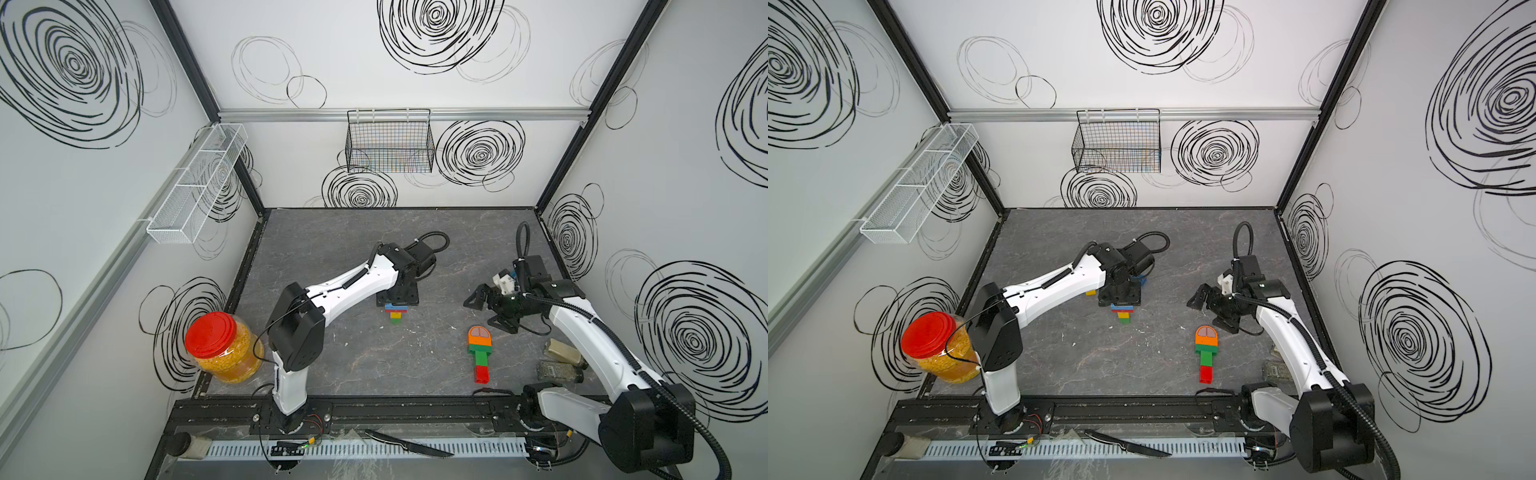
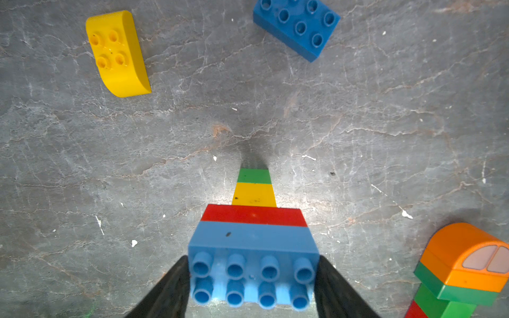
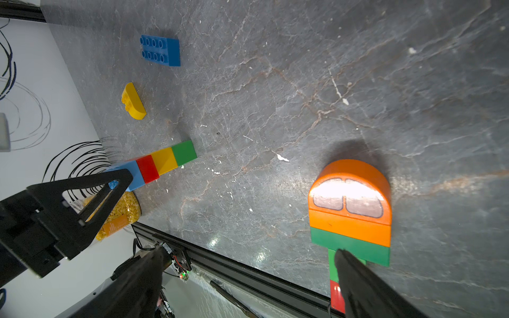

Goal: Assemble an ice cream with lego
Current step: Assemble the lego brick with the lego brick.

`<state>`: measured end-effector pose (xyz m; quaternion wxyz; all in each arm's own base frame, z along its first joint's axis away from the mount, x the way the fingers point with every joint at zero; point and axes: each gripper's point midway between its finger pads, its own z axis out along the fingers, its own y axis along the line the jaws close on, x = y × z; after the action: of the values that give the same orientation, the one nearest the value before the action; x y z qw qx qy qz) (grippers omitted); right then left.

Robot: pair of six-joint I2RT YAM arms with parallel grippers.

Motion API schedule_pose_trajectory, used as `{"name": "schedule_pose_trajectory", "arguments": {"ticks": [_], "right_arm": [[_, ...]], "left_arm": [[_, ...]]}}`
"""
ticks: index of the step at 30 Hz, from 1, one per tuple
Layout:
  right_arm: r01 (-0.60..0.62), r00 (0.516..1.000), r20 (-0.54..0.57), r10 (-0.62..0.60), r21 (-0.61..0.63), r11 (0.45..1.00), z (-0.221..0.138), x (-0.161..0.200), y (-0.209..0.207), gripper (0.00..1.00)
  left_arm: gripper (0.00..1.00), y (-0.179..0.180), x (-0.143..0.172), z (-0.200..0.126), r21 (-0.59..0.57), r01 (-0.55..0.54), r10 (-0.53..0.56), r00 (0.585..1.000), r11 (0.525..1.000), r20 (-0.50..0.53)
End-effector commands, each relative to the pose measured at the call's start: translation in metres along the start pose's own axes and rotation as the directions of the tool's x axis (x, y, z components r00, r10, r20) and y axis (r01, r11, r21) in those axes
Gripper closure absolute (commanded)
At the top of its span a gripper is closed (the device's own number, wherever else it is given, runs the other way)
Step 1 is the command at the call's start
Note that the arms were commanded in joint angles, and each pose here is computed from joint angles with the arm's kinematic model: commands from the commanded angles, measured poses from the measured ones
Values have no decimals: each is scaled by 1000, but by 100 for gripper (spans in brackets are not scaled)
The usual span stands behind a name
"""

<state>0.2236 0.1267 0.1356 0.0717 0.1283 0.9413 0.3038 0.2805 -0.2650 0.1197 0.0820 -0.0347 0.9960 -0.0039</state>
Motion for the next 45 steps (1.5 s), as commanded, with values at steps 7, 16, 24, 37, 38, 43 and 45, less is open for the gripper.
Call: {"name": "schedule_pose_trajectory", "arguments": {"ticks": [7,16,24,37,38,43,45], "right_arm": [[0,1000,6,0,13,1000,-5,-2,2,0],[-1,1000,3,1,12,1000,-4,-1,1,0],[44,999,18,-44,12,999,-3,-6,9,0],[334,939,32,-343,159,929,29,-60,73,0],[357,929,35,-368,167,919,33,-66,80,0],[473,873,11,-488,229,851,64,-94,111,0],[515,847,-20,-531,274,812,80,-103,120,0]], "left_arm": [[27,8,5,2,-51,9,-11,999,999,-36],[21,4,-2,-8,-32,14,-14,1000,999,-11],[6,-6,-9,-32,8,5,-6,999,1000,34],[1,20,-41,-110,247,76,-136,962,966,237],[1,26,-44,-113,280,87,-160,956,956,246],[1,66,-49,-103,376,136,-244,934,917,259],[1,83,-48,-96,383,139,-251,933,913,258]]}}
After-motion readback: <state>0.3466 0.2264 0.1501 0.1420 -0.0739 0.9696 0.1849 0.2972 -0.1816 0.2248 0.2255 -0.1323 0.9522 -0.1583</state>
